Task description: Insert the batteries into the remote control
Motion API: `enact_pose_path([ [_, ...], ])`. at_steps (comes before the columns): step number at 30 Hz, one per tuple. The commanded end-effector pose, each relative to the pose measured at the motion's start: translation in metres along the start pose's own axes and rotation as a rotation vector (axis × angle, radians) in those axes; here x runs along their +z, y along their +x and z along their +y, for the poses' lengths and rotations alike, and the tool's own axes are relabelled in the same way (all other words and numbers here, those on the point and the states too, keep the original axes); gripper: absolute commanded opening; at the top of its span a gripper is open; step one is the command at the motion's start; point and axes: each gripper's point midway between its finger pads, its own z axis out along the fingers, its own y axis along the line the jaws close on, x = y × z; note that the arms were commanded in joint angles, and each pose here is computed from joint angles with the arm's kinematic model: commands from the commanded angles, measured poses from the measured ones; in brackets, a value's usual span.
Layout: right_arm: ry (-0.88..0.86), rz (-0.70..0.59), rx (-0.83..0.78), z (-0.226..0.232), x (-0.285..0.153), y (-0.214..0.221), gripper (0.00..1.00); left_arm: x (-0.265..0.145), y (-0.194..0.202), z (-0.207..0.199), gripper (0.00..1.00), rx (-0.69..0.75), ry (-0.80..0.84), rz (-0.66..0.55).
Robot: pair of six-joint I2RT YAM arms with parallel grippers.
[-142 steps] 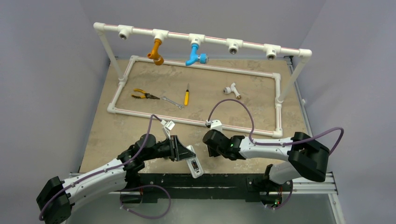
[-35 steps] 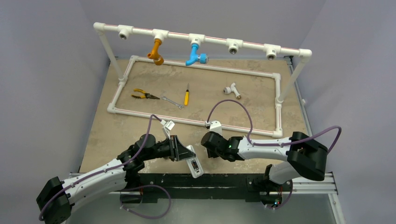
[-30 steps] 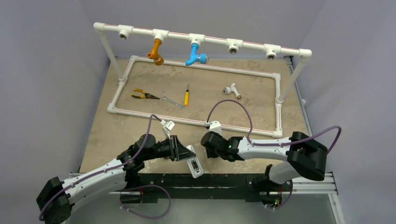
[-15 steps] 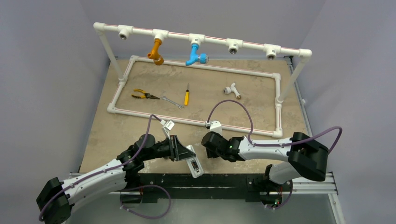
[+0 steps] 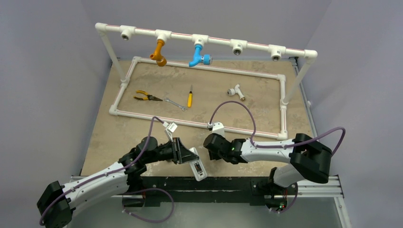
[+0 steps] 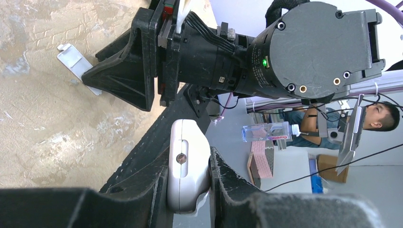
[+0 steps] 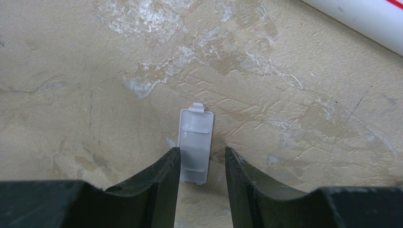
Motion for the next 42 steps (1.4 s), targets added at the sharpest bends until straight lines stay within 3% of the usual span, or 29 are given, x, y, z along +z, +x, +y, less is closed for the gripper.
enact_pose_path([
  [1, 0.060, 0.147, -0.050, -0.020, 0.007, 0.042, 0.38, -0.001, -0.004, -0.003, 0.00, -0.005, 0.018, -0.023],
  [33, 0.163, 0.217, -0.144, -0.037, 0.012, 0.061, 0.36, 0.002, -0.005, -0.004, 0.00, -0.004, 0.022, -0.019],
  [42, 0.144, 0.183, -0.118, -0.034, 0.009, 0.057, 0.35, 0.000, -0.004, -0.003, 0.00, -0.004, 0.018, -0.021],
])
